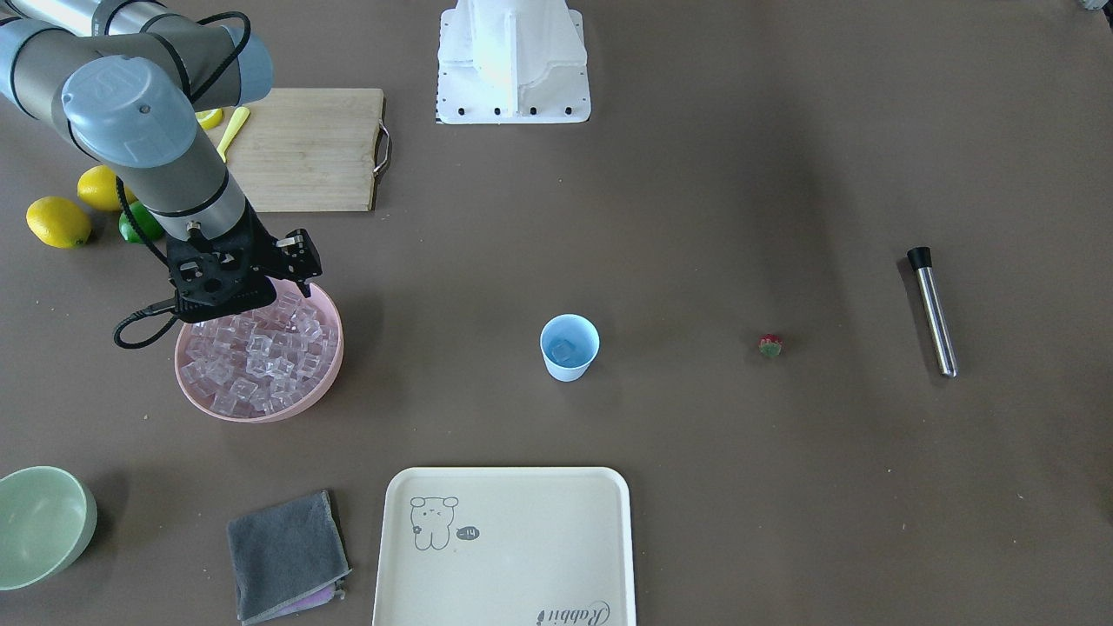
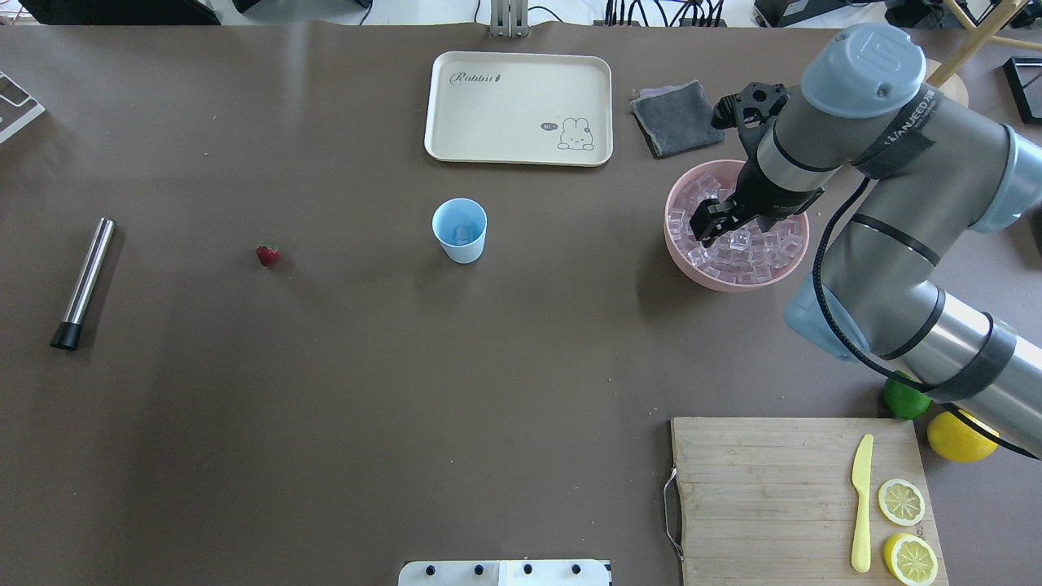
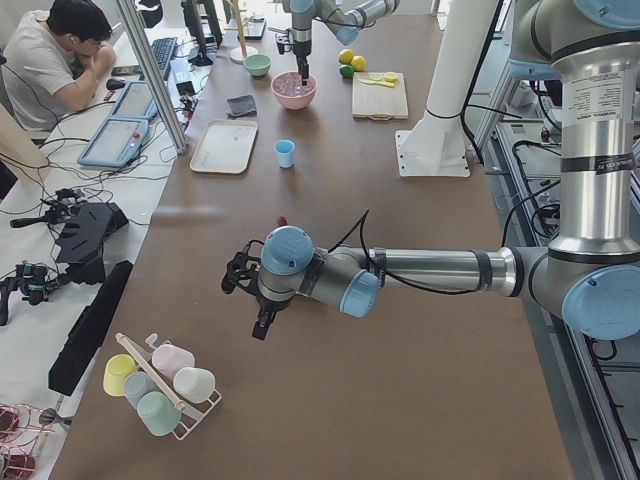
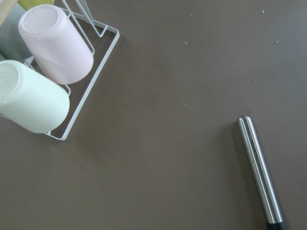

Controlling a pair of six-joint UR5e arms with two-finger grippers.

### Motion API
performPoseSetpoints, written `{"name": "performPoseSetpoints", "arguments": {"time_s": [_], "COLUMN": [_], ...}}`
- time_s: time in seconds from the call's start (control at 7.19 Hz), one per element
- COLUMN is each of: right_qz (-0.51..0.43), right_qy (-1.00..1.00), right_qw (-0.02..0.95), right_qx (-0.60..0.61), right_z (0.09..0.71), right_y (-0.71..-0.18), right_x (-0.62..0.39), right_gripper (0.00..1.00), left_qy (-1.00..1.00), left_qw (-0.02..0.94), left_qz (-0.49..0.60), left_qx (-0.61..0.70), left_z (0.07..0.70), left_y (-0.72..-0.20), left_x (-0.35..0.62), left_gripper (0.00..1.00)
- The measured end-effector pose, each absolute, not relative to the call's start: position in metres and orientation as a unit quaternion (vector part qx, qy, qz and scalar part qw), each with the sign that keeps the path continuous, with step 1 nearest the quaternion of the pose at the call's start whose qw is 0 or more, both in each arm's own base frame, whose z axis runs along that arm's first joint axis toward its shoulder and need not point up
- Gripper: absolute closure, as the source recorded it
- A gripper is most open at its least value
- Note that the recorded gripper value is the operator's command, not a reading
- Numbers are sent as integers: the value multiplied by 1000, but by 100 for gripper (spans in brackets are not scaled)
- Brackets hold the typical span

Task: Mash ice and strawberries in cup
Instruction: 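Close the right gripper on a third ice cube in the bowl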

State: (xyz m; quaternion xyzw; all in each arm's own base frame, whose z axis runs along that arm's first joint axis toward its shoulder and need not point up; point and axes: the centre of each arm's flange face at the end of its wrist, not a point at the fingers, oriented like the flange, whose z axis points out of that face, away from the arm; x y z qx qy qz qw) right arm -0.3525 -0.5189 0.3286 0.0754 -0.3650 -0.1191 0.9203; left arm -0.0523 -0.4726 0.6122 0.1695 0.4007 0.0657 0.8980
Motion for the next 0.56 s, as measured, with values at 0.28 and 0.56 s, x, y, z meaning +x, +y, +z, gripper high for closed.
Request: {"name": "performPoseSetpoints", "arguments": {"time_s": [0.28, 0.56], "right_qz": [-150, -158], "right_qy": [-375, -381], "right_qw": [910, 905], "right_qx": [97, 106], "right_z": [366, 385], "right_y": [-543, -552], "right_x": [-357, -361], "right_gripper": [16, 17], "left_qy": [401, 401], "left_qw": [898, 898], "left_qz": [66, 66], "left_qx": [170, 170], "left_z": [614, 615], "left_y": [-470, -468], "left_x": [-52, -52], "left_gripper": [2, 2]}}
